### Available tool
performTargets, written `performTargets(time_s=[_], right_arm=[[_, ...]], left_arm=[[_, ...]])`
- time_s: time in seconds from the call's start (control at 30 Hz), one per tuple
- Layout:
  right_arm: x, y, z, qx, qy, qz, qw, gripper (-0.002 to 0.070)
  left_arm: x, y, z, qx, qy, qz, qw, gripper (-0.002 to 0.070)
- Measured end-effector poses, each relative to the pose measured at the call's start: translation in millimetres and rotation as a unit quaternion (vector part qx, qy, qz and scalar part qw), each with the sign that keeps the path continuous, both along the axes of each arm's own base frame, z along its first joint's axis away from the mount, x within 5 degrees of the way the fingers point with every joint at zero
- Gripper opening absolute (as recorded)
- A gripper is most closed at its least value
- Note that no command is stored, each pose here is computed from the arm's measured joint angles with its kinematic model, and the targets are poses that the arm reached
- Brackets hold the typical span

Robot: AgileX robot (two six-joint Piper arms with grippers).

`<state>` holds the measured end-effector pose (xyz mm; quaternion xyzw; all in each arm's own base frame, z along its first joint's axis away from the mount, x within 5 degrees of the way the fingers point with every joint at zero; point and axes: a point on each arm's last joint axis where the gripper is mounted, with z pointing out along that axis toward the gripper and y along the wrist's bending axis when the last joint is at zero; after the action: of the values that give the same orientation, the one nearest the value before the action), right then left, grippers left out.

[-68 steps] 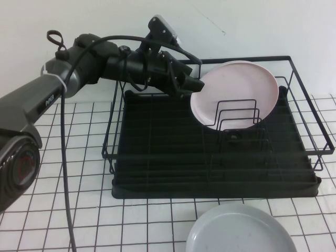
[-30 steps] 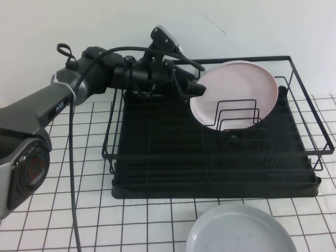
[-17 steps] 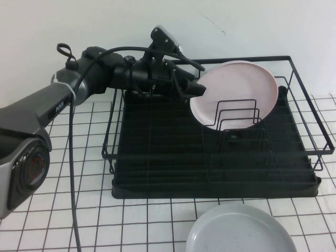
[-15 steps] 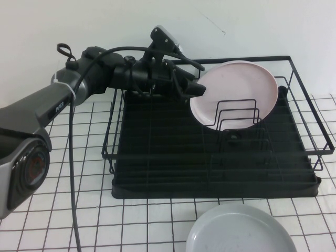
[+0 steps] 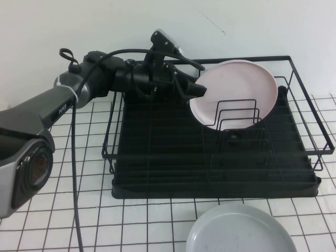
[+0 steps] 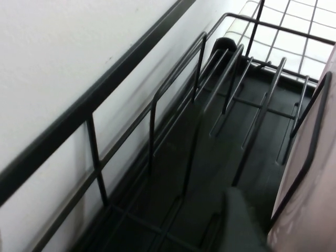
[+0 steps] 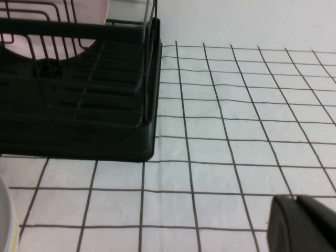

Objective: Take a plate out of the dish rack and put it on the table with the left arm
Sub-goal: Grasp the plate from the shelf, then place the plate from the table

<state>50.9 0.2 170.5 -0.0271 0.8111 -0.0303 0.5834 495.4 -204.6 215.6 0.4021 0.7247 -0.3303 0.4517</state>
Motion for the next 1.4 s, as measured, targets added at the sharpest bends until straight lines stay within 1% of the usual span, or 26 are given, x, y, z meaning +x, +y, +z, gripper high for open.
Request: performTargets(time_s=[0.03,0.17,0.2,0.37,0.5,0.67,0.83,1.0,1.13,1.2,1.33,1.4], right_arm=[[0,0,0,0.0,0.0,0.0,1.0,-0.0001],[0,0,0,0.0,0.0,0.0,1.0,-0.0001],[0,0,0,0.0,0.0,0.0,1.0,-0.0001],[0,0,0,0.0,0.0,0.0,1.0,-0.0001],[0,0,0,0.0,0.0,0.0,1.0,-0.0001],[0,0,0,0.0,0.0,0.0,1.0,-0.0001],[0,0,0,0.0,0.0,0.0,1.0,-0.0001],[0,0,0,0.0,0.0,0.0,1.0,-0.0001],[0,0,0,0.0,0.0,0.0,1.0,-0.0001],[0,0,0,0.0,0.0,0.0,1.0,-0.0001],[0,0,0,0.0,0.0,0.0,1.0,-0.0001],[0,0,0,0.0,0.0,0.0,1.0,-0.0001]], left_arm=[[0,0,1,-0.001,-0.001,-0.002,1.0,0.0304],[-2,-2,6,0.0,-0.005,-0.021,1.0,0.0116],[-1,-1,7,0.005,-0.01,-0.021,1.0,0.01],[-2,1,16,0.037,-0.012,-0.02,0.999,0.01],[-6,5,39,0.052,-0.035,-0.008,0.998,0.0088],[-10,9,75,0.037,-0.076,0.02,0.996,0.0059],[-20,12,108,0.021,-0.107,0.026,0.994,0.0058],[-45,18,151,0.015,-0.098,0.026,0.995,0.0058],[-72,25,186,0.013,-0.066,0.026,0.997,0.0058],[-89,29,198,0.026,-0.028,0.019,0.999,0.0058],[-115,33,204,0.06,0.071,-0.005,0.996,0.0058],[-123,26,200,0.076,0.114,-0.008,0.991,0.0058]])
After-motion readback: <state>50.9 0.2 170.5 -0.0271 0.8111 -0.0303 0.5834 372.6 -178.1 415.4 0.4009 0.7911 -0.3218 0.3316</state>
